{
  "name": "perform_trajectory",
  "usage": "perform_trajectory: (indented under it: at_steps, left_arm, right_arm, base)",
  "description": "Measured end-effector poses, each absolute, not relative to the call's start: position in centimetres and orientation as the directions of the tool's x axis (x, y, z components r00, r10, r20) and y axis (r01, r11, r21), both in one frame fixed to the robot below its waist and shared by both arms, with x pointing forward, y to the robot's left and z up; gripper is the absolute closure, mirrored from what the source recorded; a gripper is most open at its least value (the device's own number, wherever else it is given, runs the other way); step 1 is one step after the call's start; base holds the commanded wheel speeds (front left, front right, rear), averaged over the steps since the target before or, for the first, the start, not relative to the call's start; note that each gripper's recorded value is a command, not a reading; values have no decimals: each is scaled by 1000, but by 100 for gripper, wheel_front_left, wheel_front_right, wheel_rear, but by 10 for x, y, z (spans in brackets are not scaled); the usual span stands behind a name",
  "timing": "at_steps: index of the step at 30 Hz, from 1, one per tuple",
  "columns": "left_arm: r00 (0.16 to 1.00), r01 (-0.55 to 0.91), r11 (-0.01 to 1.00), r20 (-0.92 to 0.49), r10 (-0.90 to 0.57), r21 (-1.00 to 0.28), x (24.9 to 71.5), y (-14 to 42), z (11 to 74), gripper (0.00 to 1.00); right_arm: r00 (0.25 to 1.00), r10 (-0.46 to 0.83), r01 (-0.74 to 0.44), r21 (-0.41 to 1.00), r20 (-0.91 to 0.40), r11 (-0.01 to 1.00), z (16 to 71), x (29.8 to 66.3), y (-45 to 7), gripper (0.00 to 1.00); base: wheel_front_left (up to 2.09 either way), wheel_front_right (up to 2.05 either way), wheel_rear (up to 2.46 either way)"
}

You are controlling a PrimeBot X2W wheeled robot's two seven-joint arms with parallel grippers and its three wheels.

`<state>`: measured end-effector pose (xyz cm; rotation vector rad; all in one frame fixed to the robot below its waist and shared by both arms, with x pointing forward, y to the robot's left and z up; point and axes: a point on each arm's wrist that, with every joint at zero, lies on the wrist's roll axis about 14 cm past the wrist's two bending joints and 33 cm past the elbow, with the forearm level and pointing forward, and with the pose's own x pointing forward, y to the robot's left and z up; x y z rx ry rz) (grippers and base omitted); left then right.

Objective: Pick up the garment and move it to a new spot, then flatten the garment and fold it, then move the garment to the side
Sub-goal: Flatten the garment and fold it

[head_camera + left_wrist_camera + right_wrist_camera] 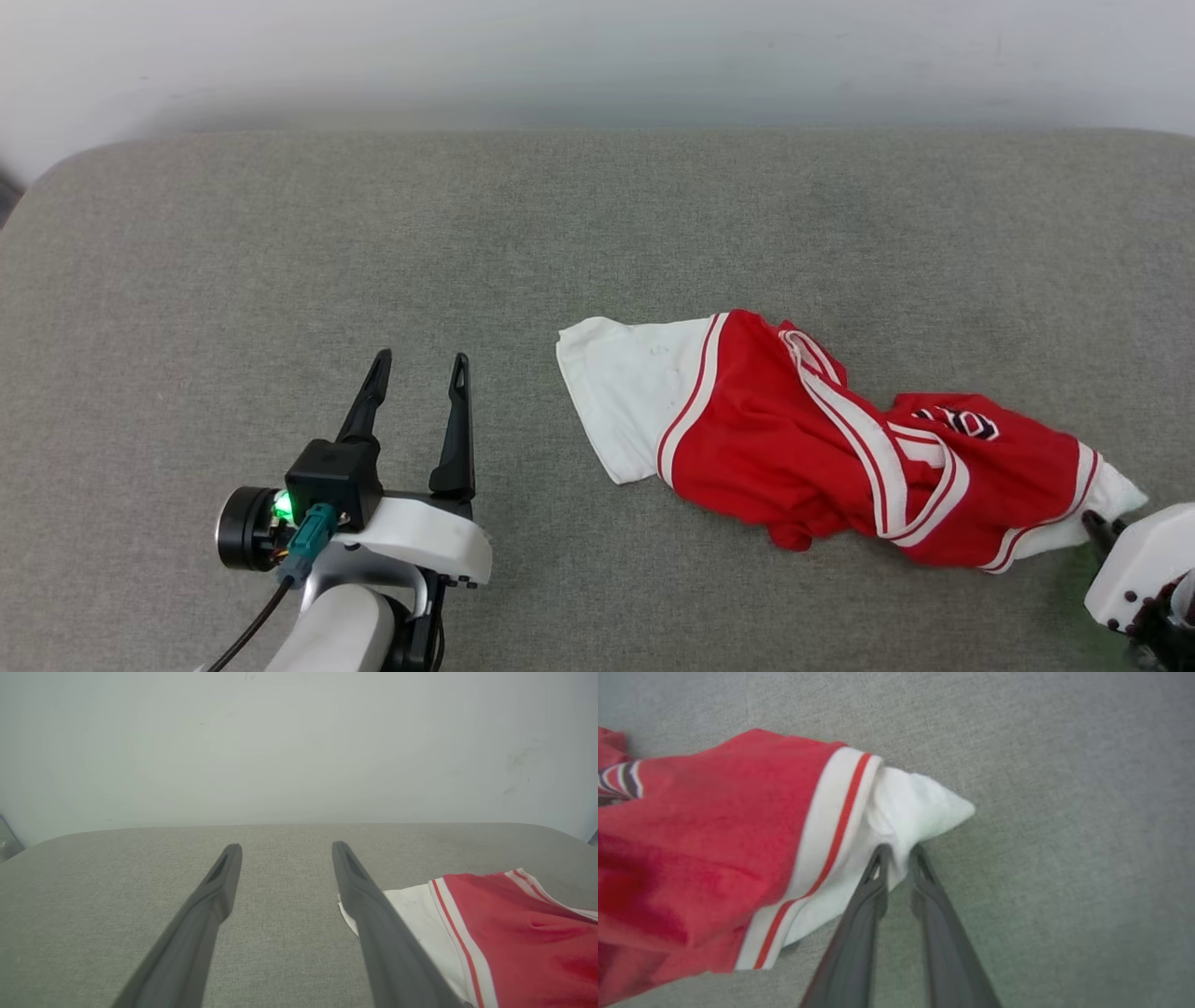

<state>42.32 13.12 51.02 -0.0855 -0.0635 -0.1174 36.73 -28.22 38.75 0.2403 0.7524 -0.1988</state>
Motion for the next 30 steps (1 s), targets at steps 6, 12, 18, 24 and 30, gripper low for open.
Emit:
perform_trajectory:
  at_steps: [6, 12, 18, 24, 30]
  left_arm:
    - [992, 115, 990, 64, -109, -83, 420, 133, 510, 0]
    - [993, 101, 991, 64, -96, -88, 411, 136, 511, 0]
    - [994, 90, 992, 67, -84, -84, 400, 142, 515, 0]
    - [996, 79, 994, 57, -75, -72, 391, 148, 516, 0]
    - [996, 80, 995, 53, -77, -59, 384, 151, 519, 0]
  right_arm:
    - [813, -150, 300, 184, -563, 936, 399, 375, -289, 0]
    - [912, -177, 257, 180, -369, 949, 435, 382, -287, 0]
    - [978, -141, 163, 143, -151, 976, 484, 383, -268, 0]
    - [998, -56, 58, 115, -19, 992, 516, 373, -234, 0]
    - [1000, -7, 4, 112, 23, 994, 530, 355, -213, 0]
  base:
    - [0, 0, 0]
    - [0, 0, 0]
    - [0, 0, 0]
    - [0, 0, 0]
    - [0, 0, 0]
